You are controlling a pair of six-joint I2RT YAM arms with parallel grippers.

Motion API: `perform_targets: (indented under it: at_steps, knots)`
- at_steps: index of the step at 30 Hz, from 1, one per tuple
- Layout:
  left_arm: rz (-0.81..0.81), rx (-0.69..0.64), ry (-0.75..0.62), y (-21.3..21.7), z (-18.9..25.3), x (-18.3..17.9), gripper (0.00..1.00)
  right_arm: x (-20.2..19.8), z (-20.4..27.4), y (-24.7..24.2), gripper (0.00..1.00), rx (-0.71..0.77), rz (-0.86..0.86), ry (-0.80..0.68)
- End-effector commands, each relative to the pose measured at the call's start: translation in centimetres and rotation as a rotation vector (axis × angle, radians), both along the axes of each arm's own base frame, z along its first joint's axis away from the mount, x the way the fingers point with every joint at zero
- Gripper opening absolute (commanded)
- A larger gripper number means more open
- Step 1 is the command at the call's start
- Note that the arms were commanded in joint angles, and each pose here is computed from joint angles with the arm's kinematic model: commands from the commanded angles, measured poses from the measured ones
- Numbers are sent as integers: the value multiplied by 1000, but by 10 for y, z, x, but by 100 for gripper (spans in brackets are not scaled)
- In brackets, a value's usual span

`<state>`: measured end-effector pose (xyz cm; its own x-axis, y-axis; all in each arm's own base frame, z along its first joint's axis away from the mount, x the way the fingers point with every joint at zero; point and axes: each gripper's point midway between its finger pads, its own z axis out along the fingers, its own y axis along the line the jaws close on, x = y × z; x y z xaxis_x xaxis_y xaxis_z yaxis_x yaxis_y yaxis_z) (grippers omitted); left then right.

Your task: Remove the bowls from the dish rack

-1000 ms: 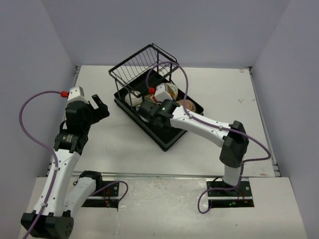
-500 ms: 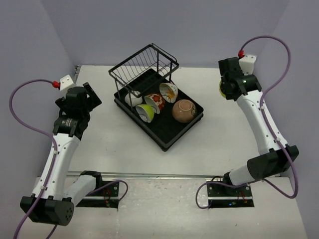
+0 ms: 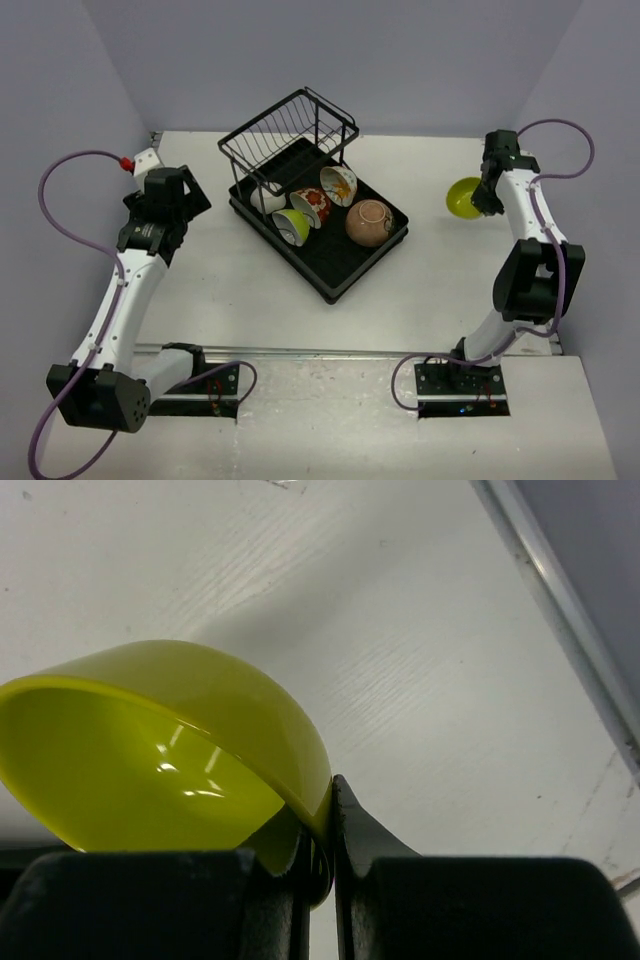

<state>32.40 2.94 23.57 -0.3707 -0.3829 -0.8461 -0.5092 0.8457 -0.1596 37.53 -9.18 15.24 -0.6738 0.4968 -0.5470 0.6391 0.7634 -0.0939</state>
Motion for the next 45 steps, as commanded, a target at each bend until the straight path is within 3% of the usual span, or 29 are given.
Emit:
perform_targets:
  at_steps: [1,8,19,26,29,30,33,45]
  knots:
    - [-15,8,-66,0,22,13,97,23,-15,10,0,167,-15,-89]
    - [-30,20,-43,-1,14,18,97,28,-57,-6,0,314,-86,-72]
    - [-55,7,-35,-6,8,26,97,24,-105,-45,0,313,-179,20]
    - [-66,5,-24,-7,2,23,97,28,-105,-54,1,304,-197,20]
    - [-75,-2,-30,-9,3,23,96,26,-104,-52,21,310,-196,19]
    - [-81,-6,-33,-10,3,24,96,25,-103,-51,33,310,-190,14]
    - [-88,-14,-36,-11,2,25,96,22,-99,-51,50,305,-185,9]
    - [-195,-87,-105,-33,8,27,95,28,3,-12,54,268,-42,-224]
